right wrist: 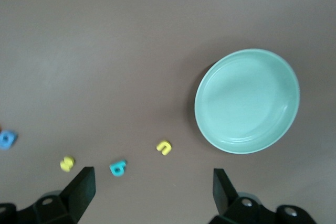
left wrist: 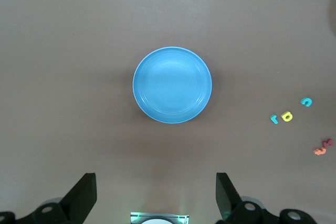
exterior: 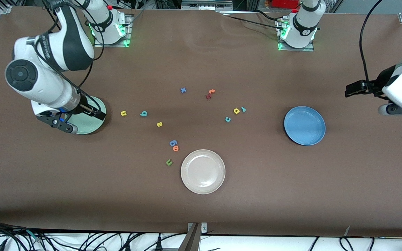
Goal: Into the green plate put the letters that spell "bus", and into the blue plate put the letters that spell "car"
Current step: 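Reach the right gripper to the yellow u while the left gripper reaches the teal c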
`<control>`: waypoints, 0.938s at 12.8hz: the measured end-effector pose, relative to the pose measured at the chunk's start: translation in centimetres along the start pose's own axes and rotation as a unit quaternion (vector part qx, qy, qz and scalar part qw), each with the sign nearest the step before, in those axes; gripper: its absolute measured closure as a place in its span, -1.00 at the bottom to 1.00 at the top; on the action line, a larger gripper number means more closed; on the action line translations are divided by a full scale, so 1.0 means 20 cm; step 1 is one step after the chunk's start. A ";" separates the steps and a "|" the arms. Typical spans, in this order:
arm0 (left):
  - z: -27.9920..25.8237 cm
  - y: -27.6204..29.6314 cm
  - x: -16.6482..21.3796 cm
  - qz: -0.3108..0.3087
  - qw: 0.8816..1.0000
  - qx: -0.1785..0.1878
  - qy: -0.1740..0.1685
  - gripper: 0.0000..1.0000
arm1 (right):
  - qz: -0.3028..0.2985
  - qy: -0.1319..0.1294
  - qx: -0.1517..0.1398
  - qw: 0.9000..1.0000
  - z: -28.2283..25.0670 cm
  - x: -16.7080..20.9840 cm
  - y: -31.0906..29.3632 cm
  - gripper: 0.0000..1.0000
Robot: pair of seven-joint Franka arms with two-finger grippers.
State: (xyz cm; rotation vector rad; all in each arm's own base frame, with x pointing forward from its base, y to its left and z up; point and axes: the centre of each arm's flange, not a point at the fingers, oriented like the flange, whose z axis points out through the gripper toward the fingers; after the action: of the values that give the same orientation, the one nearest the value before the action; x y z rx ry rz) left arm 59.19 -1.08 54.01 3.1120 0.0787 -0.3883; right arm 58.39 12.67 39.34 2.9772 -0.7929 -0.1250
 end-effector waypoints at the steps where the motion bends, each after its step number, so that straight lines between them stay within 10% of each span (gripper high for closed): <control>1: 0.11 0.01 0.08 0.001 1.000 0.002 -0.017 -1.00 | 0.036 0.003 0.005 0.999 0.09 -0.03 -0.01 -0.98; 12: 0.56 0.64 0.30 -0.074 0.997 -0.034 0.002 -1.00 | 0.236 -0.032 0.056 0.970 0.84 -0.27 0.03 -0.91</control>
State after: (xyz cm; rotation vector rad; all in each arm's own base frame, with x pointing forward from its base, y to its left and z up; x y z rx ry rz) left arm 62.96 -13.67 41.56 3.0492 0.3162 -0.3723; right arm 51.76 14.19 22.98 2.7946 -1.5326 -0.1547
